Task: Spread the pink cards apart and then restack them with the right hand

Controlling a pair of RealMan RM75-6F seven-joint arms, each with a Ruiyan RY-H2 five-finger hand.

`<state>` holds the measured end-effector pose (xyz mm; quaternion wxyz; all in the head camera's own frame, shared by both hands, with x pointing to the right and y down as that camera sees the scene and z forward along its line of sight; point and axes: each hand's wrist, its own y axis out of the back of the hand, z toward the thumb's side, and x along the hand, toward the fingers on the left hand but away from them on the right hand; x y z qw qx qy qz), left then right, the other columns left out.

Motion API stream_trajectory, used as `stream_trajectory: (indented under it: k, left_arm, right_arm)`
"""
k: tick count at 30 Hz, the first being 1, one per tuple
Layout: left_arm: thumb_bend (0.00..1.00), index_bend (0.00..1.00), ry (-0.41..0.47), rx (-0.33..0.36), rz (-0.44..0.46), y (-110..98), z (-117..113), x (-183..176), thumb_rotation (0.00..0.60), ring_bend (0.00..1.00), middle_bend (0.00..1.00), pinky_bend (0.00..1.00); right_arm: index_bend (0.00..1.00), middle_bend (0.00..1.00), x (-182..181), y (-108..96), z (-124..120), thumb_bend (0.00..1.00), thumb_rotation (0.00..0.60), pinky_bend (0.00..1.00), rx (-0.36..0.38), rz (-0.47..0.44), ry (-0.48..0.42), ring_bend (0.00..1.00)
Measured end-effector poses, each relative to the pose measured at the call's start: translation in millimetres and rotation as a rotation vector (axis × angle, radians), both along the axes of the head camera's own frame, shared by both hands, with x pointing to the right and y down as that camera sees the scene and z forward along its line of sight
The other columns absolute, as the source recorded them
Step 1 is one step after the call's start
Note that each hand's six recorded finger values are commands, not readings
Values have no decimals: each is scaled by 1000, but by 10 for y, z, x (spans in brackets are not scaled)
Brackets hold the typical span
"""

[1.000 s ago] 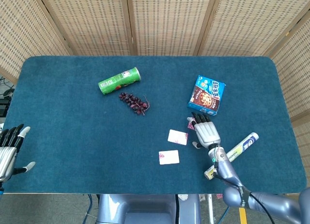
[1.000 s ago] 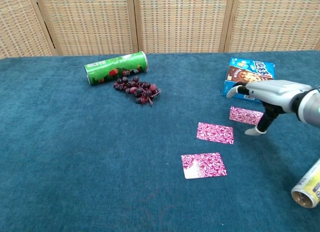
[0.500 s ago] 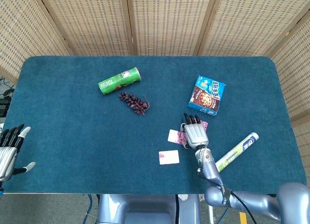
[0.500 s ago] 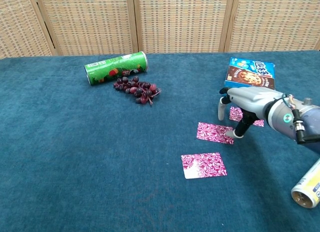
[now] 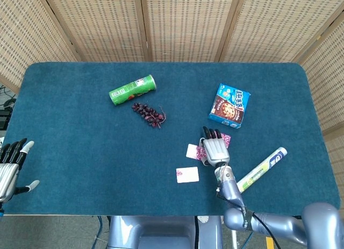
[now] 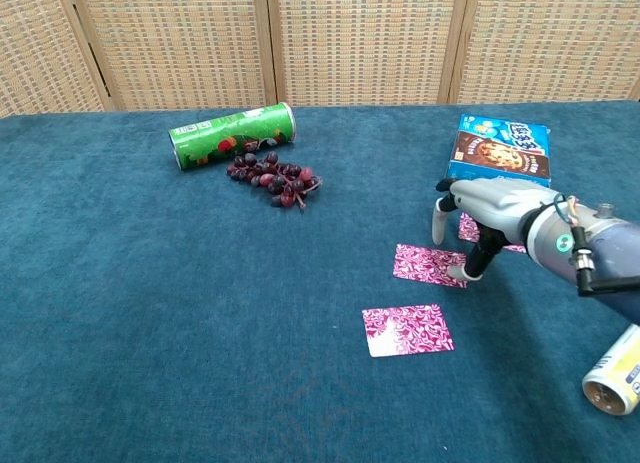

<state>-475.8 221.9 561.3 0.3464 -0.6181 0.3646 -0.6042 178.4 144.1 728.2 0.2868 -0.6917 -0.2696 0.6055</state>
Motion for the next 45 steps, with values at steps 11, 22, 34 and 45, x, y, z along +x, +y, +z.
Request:
stream_trajectory:
  k: [11, 22, 34, 45]
  left_arm:
    - [47, 0, 1, 0, 1, -1, 0, 0, 600, 0, 0, 0]
    - [47, 0, 2, 0, 1, -2, -1, 1, 600, 0, 0, 0]
    - [47, 0, -3, 1, 0, -4, 2, 0, 600, 0, 0, 0]
    - [47, 0, -6, 4, -1, -3, 3, 1, 600, 0, 0, 0]
  right_arm:
    - [278, 0, -35, 34, 23, 260, 600, 0, -1, 13, 1, 0]
    - [278, 0, -67, 92, 65, 260, 600, 0, -11, 1, 8, 0]
    - [278, 0, -11, 75, 138, 260, 600, 0, -1, -2, 37, 0]
    - [284, 0, 7, 78, 165, 275, 600, 0, -22, 9, 35, 0]
